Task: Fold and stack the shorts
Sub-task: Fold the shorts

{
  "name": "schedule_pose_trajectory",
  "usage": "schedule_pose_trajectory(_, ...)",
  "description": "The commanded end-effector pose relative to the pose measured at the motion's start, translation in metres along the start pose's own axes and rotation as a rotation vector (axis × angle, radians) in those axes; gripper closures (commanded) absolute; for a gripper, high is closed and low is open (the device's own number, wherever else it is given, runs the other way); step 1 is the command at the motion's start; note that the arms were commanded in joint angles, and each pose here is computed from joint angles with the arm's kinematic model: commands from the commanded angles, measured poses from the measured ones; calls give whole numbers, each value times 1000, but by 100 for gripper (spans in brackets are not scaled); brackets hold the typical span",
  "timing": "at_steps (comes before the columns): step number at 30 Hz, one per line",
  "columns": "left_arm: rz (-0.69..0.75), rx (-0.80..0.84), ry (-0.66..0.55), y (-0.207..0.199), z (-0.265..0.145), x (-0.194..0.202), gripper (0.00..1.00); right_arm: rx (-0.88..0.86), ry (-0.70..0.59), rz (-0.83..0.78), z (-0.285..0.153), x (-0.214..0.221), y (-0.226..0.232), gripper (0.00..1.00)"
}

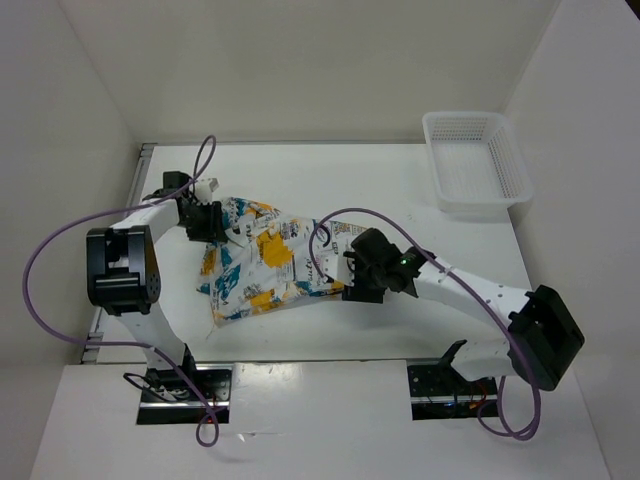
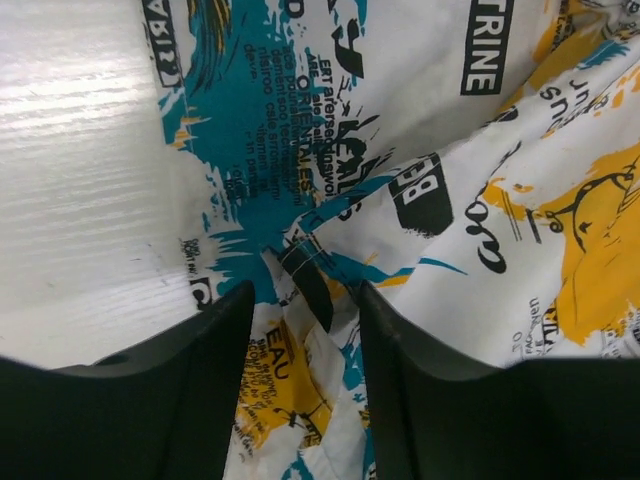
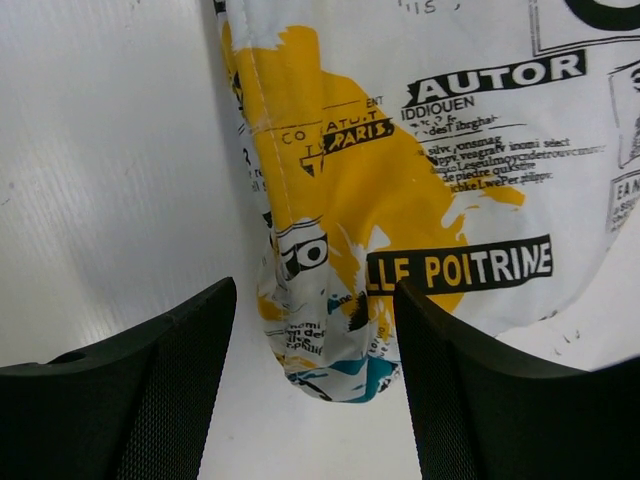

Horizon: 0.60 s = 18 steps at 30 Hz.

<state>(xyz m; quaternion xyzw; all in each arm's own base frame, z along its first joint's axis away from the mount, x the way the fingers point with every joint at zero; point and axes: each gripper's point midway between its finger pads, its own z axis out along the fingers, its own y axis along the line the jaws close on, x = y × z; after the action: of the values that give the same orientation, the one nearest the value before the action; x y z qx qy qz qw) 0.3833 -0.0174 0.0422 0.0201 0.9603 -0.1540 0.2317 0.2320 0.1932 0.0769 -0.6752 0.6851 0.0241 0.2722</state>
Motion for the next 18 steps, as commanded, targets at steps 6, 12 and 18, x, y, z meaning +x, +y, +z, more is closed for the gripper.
schedule_pose_trajectory(6,14,137,25,-29,6,5,86,-3,28,-19,19,16,7,36)
schedule_pose_trajectory(12,92,128,-151,-38,-30,-74,100,12,26,-38,33,18,5,66)
schedule_pose_trajectory(18,133,36,-270,-34,-65,-131,100,-17,53,-80,36,30,15,82)
